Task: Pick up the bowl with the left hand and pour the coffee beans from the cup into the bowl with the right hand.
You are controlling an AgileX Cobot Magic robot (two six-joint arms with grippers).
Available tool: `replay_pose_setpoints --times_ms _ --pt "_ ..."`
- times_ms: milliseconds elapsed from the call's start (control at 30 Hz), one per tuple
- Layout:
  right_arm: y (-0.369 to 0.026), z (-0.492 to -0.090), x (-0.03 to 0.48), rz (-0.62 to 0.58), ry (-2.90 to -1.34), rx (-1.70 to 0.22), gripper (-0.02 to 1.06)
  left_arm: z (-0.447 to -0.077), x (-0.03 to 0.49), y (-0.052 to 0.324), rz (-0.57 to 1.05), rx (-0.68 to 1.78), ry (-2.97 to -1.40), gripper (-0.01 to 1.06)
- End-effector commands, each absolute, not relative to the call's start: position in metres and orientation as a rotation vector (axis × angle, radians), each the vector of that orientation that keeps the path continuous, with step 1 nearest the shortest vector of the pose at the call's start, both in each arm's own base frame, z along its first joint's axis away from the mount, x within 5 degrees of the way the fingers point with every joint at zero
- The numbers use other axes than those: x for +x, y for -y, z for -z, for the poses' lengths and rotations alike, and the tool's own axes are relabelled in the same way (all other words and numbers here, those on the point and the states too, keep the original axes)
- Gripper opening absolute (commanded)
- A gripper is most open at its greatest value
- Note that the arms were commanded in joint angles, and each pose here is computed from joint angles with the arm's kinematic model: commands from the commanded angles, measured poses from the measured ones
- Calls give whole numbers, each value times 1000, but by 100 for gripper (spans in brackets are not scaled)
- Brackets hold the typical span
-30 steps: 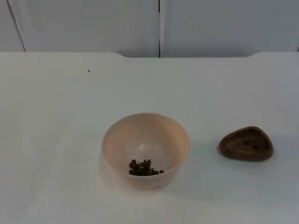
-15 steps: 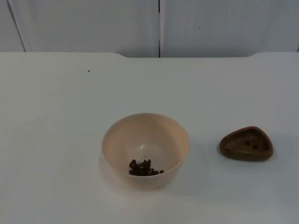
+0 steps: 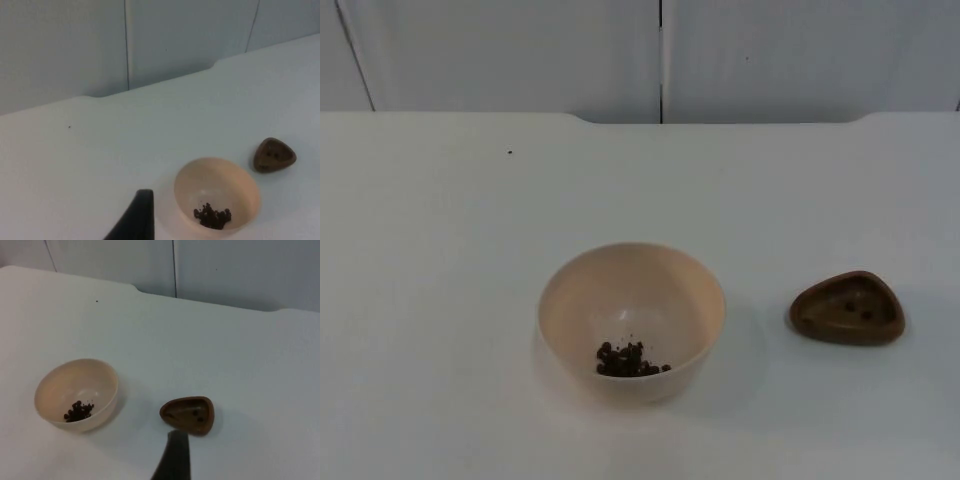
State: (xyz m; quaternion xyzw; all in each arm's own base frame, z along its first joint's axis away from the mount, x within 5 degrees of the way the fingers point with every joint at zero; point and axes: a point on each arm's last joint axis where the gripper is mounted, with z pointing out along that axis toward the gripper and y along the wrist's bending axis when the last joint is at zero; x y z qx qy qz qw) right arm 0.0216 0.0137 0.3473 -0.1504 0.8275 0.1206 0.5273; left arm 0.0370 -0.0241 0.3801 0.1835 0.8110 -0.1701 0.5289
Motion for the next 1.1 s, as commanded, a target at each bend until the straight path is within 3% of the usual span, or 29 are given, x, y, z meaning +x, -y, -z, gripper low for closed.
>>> replay_pose_setpoints --times_ms 0,267,700,1067 --pt "-13 -343 16 -298 -1951 -364 69 -372 31 22 414 442 -1932 100" --pt "-6 -334 -5 -290 -1918 -377 69 -339 8 8 400 432 -1877 100" --pt "-3 -290 -10 -257 -1943 -421 69 -324 -24 -13 357 416 -1814 100" --pt "-3 -281 -9 -232 -2004 -448 69 -294 -9 -10 281 435 -1947 100"
